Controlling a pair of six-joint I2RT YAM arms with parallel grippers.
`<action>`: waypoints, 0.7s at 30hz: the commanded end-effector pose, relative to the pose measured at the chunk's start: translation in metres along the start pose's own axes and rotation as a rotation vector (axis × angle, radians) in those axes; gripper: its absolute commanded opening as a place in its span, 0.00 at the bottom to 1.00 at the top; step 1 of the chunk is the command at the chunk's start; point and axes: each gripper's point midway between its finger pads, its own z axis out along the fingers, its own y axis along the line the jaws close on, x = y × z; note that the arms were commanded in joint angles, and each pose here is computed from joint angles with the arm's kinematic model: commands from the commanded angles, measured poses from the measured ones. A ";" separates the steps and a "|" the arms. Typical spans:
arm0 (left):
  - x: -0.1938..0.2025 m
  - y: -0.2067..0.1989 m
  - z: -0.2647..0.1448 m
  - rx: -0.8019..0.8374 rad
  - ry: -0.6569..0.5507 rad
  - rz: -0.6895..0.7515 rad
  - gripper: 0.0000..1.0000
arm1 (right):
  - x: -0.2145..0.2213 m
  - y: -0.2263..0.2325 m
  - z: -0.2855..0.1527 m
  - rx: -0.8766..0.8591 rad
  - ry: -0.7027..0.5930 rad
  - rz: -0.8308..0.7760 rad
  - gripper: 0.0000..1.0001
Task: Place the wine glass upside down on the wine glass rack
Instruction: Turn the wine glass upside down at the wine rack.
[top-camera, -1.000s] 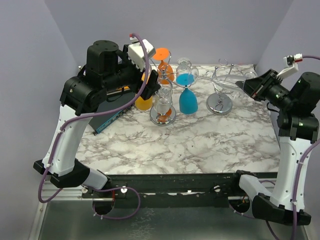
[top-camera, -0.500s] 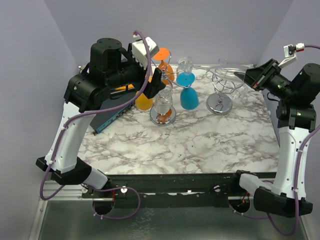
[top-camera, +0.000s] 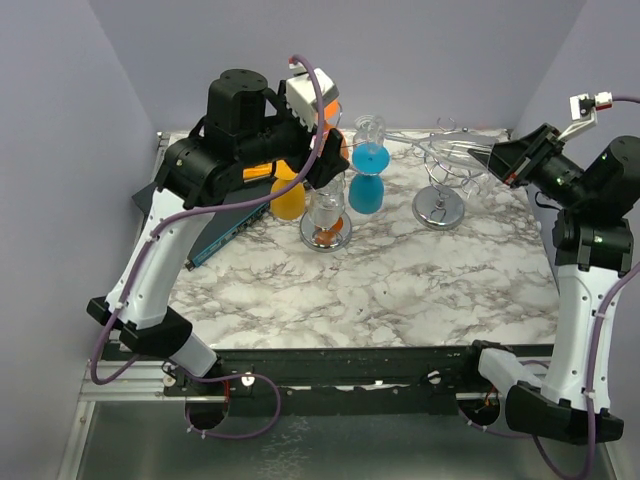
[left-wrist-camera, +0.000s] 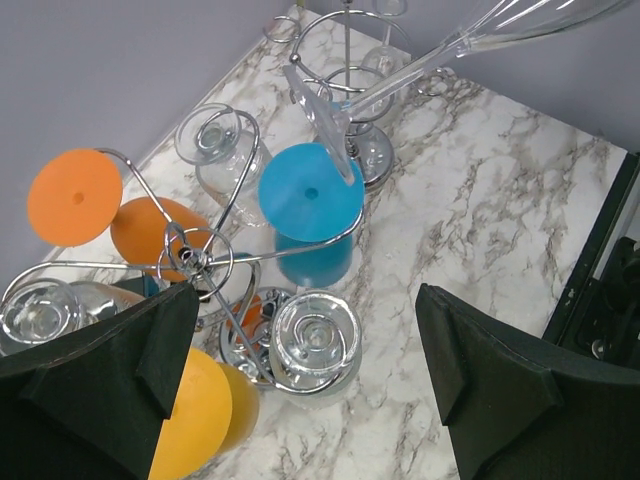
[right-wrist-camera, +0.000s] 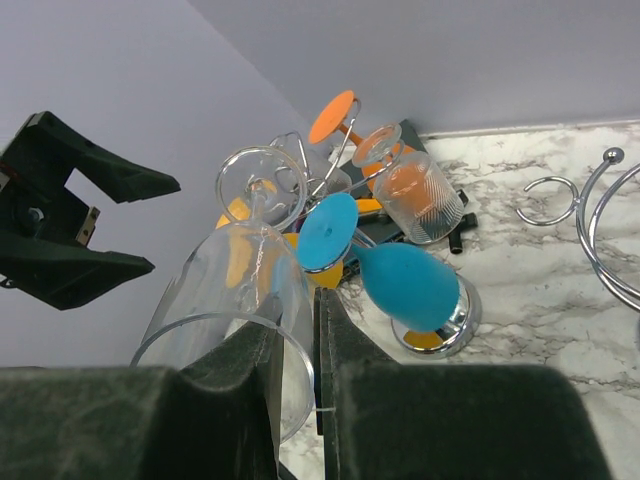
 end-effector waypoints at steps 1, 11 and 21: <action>-0.014 -0.013 0.011 0.069 -0.052 -0.002 0.99 | -0.001 0.013 -0.004 -0.054 -0.016 -0.037 0.00; -0.031 -0.017 0.029 0.050 -0.095 -0.007 0.99 | -0.005 0.022 0.001 -0.141 -0.026 -0.042 0.00; -0.039 -0.017 0.047 0.082 -0.121 -0.005 0.76 | 0.003 0.033 -0.003 -0.213 -0.005 -0.055 0.00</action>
